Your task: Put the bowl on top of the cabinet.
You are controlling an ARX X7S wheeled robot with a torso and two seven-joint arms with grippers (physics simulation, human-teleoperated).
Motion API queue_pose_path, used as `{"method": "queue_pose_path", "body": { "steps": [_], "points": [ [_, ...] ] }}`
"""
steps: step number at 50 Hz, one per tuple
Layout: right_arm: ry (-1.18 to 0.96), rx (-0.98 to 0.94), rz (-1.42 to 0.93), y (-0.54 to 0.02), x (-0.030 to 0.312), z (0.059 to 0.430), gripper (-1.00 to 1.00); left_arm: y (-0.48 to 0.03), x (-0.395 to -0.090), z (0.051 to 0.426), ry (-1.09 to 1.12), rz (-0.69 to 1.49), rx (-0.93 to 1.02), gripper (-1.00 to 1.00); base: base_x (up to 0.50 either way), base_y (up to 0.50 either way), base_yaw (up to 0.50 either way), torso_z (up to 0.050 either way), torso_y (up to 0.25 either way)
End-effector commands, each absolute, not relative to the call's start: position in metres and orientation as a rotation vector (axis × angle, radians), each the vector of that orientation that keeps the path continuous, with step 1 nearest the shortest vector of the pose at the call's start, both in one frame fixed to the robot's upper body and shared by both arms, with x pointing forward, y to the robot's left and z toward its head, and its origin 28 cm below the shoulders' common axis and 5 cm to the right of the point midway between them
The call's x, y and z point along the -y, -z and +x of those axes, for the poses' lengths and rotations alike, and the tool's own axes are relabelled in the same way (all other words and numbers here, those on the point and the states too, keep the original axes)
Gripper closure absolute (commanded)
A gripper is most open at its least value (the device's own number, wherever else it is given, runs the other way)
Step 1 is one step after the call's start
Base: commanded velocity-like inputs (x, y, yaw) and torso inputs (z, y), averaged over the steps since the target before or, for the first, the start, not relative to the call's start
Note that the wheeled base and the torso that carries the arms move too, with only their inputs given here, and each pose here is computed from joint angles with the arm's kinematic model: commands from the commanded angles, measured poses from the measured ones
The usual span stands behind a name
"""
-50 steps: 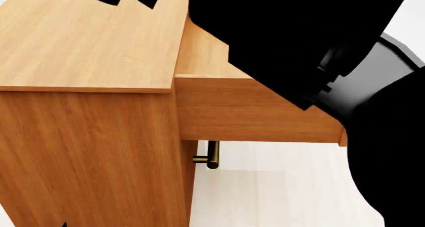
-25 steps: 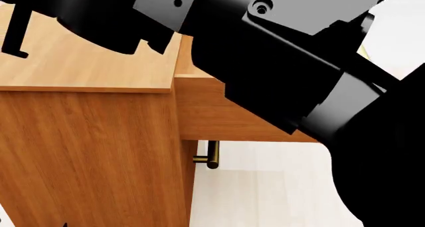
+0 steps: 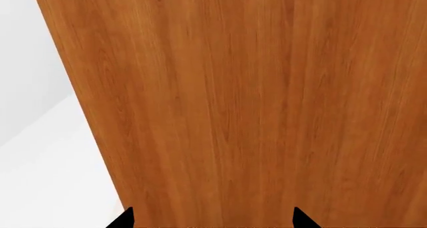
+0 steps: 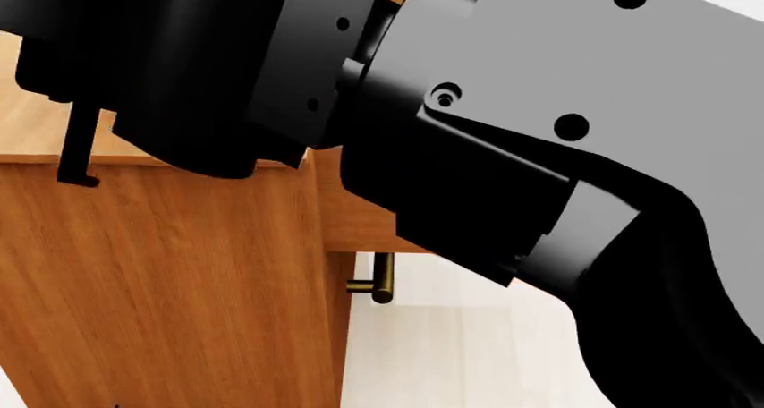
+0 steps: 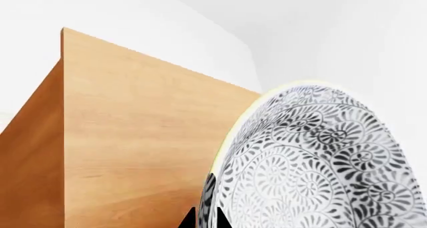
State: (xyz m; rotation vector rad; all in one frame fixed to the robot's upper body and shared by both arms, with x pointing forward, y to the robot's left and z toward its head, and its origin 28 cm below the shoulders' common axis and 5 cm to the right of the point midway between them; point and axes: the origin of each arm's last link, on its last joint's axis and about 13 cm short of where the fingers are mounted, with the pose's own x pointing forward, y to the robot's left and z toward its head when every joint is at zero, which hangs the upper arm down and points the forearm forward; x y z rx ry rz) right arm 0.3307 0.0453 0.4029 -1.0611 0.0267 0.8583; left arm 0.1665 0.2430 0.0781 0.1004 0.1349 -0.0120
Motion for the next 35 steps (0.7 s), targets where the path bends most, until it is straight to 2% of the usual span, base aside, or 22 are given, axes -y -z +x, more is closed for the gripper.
{"method": "queue_pose_path", "body": {
  "steps": [1, 33, 34, 35],
  "points": [
    [-0.843, -0.030, -1.114, -0.3966, -0.0453, 0.3324, 1.00, -0.0778, -0.2439, 0.1639, 0.010, 0.098, -0.132, -1.00, 0.00, 0.00, 0.00, 0.000, 0.000],
    [-0.840, -0.037, -1.132, -0.3928, -0.0446, 0.3347, 1.00, -0.0779, -0.2460, 0.1645, -0.003, 0.121, -0.102, -1.00, 0.00, 0.00, 0.00, 0.000, 0.000],
    [-0.845, -0.030, -1.132, -0.3947, -0.0450, 0.3342, -1.00, -0.0784, -0.2457, 0.1641, -0.001, 0.122, -0.101, -1.00, 0.00, 0.00, 0.00, 0.000, 0.000],
    [-0.844, -0.027, -1.124, -0.3962, -0.0451, 0.3335, -1.00, -0.0785, -0.2456, 0.1639, -0.001, 0.122, -0.101, -1.00, 0.00, 0.00, 0.00, 0.000, 0.000]
  ]
}}
